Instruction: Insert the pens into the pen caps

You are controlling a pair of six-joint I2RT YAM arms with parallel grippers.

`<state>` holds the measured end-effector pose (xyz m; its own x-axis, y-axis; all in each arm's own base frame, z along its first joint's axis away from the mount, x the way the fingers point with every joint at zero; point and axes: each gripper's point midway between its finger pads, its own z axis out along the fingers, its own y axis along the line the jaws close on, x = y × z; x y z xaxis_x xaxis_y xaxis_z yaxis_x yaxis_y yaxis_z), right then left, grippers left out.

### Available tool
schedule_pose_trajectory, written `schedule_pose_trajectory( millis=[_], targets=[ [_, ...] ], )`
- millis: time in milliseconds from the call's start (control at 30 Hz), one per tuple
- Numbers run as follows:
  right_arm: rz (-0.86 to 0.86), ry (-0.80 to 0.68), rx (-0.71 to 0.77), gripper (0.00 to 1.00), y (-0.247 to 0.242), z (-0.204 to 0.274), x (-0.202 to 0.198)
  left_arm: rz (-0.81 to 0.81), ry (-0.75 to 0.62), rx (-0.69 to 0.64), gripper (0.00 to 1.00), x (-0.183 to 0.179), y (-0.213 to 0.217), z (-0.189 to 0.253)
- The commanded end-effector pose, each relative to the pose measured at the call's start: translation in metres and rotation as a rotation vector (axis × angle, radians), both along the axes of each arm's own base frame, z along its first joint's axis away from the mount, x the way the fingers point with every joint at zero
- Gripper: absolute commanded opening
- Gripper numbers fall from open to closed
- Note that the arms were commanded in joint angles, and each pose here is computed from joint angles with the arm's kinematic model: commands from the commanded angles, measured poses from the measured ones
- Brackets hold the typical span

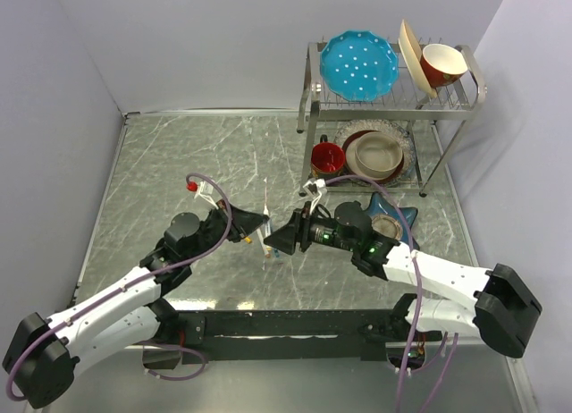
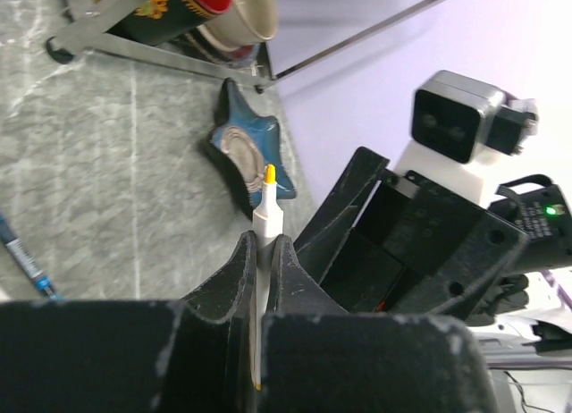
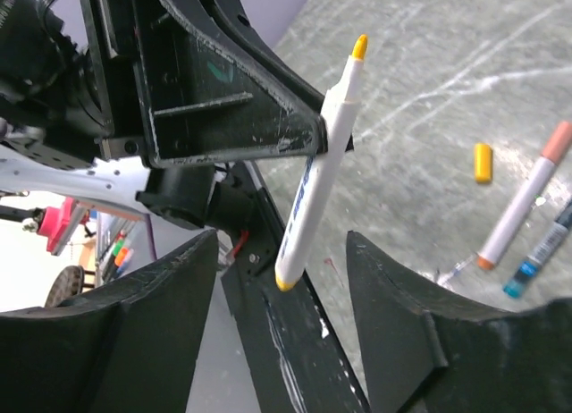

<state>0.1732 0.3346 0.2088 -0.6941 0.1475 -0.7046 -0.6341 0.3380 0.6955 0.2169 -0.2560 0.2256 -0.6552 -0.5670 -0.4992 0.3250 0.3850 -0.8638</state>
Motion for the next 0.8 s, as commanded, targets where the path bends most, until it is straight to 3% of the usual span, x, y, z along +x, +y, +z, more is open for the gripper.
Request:
schedule_pose_trajectory(
  millis=[0, 167, 333, 433, 467, 500, 533, 600, 633, 733, 767],
  targets=[
    [-0.037, -0.066, 0.094, 0.60, 0.009, 0.036, 0.012, -0.043, -0.076, -0.103, 0.01, -0.009, -0.005, 0.031],
    [-0.027, -0.046, 0.110, 0.47, 0.011, 0.035, 0.010, -0.052, -0.072, -0.130, 0.01, -0.012, -0.005, 0.033],
    [-0.026, -0.024, 0.122, 0.47, 0.013, 0.034, 0.009, -0.062, -0.080, -0.157, 0.01, -0.015, -0.006, 0.039],
    [-0.026, -0.028, 0.143, 0.22, 0.012, 0.034, 0.007, -0.063, -0.087, -0.167, 0.01, -0.017, -0.005, 0.042],
    [-0.030, -0.034, 0.152, 0.03, 0.010, 0.036, 0.006, -0.064, -0.082, -0.164, 0.01, -0.017, -0.005, 0.041],
    [-0.039, -0.037, 0.157, 0.00, 0.009, 0.037, 0.007, -0.064, -0.081, -0.155, 0.01, -0.017, -0.005, 0.040],
    [-0.042, -0.043, 0.163, 0.00, 0.006, 0.038, 0.005, -0.064, -0.089, -0.150, 0.04, -0.017, -0.005, 0.044],
    [-0.067, -0.057, 0.167, 0.00, 0.002, 0.041, 0.007, -0.061, -0.069, -0.093, 0.23, -0.016, -0.004, 0.036],
    [-0.079, -0.065, 0.171, 0.00, -0.003, 0.043, 0.007, -0.046, -0.070, -0.089, 0.46, -0.014, -0.003, 0.043],
    [-0.137, -0.080, 0.160, 0.00, -0.014, 0.043, 0.010, -0.002, -0.041, -0.027, 0.68, -0.008, 0.003, 0.044],
    [-0.153, -0.087, 0.155, 0.00, -0.017, 0.043, 0.012, 0.009, -0.051, 0.007, 0.70, -0.007, 0.005, 0.045]
  ],
)
